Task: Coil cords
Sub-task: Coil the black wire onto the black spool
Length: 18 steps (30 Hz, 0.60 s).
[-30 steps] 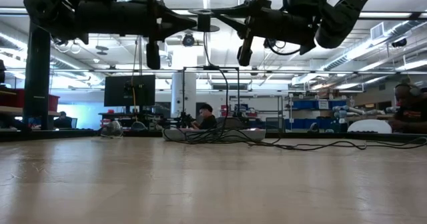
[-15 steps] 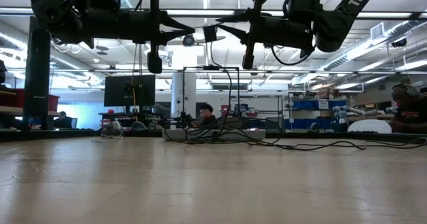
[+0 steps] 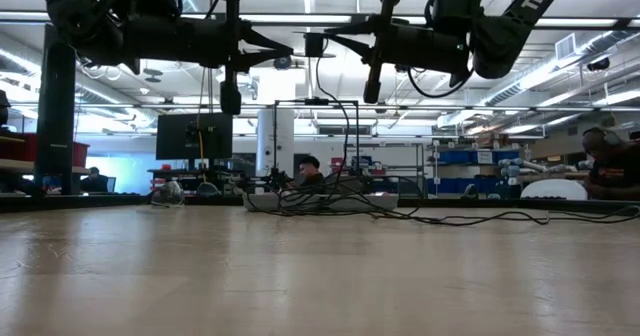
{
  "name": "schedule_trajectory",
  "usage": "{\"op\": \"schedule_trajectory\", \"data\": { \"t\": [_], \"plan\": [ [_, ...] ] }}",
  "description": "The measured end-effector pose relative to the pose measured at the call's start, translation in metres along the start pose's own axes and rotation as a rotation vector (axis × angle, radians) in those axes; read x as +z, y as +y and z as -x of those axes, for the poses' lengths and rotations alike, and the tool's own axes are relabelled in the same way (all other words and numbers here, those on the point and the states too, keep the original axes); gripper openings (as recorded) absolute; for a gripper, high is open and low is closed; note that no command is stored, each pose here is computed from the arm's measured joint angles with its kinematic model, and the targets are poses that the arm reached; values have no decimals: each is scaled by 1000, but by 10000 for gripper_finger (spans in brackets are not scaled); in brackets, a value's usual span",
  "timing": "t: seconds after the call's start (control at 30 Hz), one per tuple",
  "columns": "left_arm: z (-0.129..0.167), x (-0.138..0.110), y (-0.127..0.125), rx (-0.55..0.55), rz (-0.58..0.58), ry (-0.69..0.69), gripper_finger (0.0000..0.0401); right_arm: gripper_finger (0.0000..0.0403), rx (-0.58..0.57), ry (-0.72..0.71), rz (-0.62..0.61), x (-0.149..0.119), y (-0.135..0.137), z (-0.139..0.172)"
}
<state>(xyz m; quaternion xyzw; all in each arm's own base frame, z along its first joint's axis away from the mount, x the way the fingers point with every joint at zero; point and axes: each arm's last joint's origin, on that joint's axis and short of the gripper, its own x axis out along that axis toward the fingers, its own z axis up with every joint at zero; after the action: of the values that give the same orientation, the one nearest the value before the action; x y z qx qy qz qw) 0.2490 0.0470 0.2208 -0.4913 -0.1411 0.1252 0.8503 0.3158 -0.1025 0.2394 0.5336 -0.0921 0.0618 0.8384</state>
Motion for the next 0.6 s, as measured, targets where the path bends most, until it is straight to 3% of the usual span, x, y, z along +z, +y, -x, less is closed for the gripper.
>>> {"op": "schedule_trajectory", "data": {
  "t": [0.3, 0.6],
  "plan": [
    [-3, 2, -1, -12, 0, 19, 1, 4, 1, 0, -17, 0, 0, 0],
    [-38, -5, -2, -39, -28, 155, 1, 7, 5, 3, -24, 0, 0, 0]
  ]
}}
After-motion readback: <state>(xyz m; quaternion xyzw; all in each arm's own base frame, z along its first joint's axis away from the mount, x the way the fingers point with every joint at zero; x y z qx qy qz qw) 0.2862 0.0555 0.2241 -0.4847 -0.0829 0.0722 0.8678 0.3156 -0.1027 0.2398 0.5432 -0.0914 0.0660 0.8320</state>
